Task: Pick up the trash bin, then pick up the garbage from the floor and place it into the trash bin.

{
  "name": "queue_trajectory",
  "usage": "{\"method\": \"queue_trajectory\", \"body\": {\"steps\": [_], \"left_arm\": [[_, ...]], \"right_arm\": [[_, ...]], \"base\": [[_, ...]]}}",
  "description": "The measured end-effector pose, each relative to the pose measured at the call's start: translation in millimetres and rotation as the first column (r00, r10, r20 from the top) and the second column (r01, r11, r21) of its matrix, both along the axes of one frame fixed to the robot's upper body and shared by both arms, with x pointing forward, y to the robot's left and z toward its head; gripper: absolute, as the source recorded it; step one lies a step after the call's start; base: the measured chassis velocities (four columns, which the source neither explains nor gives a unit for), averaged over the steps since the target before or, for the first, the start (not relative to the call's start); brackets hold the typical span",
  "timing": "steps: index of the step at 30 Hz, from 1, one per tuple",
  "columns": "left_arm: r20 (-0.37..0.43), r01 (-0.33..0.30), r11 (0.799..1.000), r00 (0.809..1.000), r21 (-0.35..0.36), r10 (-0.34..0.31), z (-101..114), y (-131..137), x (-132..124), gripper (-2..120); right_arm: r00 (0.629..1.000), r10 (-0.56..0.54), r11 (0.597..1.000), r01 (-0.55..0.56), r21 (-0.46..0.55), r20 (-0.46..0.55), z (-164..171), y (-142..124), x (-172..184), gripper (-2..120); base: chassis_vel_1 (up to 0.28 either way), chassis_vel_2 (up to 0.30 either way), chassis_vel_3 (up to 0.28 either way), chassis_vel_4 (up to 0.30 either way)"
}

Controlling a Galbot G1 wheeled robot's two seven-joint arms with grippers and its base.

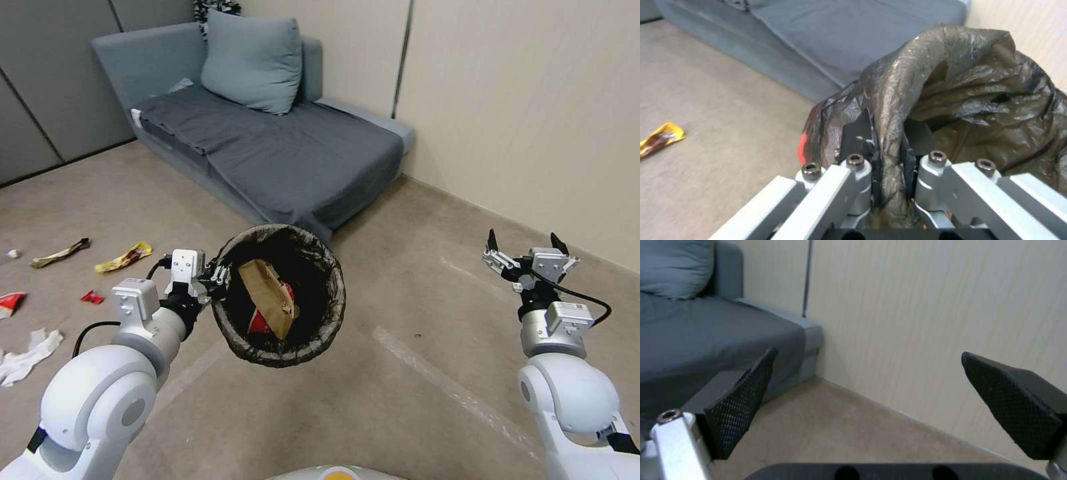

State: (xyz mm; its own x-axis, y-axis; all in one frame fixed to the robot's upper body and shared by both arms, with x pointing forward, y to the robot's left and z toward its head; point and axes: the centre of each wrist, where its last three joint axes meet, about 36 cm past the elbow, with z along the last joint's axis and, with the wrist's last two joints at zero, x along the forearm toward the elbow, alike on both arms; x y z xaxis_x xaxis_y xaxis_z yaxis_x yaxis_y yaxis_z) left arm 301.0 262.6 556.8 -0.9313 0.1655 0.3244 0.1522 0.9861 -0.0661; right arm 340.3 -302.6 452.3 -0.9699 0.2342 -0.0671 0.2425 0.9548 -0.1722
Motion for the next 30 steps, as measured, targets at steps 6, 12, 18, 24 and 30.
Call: {"method": "queue_trajectory", "body": {"steps": [6, 12, 18, 24, 30], "left_arm": [[-0.001, -0.003, 1.0, 1.0, 0.002, 0.003, -0.3, 0.5, -0.3, 6], [0.0, -0.011, 1.0, 1.0, 0.011, 0.011, 0.8, 3.6, -0.9, 6], [0.002, -0.011, 1.0, 1.0, 0.01, 0.011, 1.8, 4.8, -0.5, 6], [0.002, -0.009, 1.0, 1.0, 0.008, 0.009, 2.3, 5.1, -0.4, 6], [0.003, -0.012, 1.0, 1.0, 0.005, 0.012, 2.6, 5.6, 0.7, 6]], "right_arm": [[1.0, 0.001, 1.0, -0.001, 0.002, -0.001, -1.3, 0.9, 0.5, 100], [1.0, 0.004, 1.0, -0.004, 0.008, -0.002, -3.5, 4.2, 0.9, 100], [1.0, 0.008, 1.0, -0.008, 0.01, -0.002, -3.9, 5.9, 0.6, 100], [1.0, 0.006, 1.0, -0.006, 0.009, 0.001, -4.0, 5.2, 0.6, 100], [1.0, 0.004, 1.0, -0.004, 0.012, 0.002, -5.0, 4.8, 2.8, 100]], "base": [[0.06, 0.063, 0.078, 0.07], [0.056, 0.063, 0.063, 0.068], [0.064, 0.068, 0.074, 0.054], [0.061, 0.058, 0.045, 0.056], [0.073, 0.075, 0.062, 0.062]]}}
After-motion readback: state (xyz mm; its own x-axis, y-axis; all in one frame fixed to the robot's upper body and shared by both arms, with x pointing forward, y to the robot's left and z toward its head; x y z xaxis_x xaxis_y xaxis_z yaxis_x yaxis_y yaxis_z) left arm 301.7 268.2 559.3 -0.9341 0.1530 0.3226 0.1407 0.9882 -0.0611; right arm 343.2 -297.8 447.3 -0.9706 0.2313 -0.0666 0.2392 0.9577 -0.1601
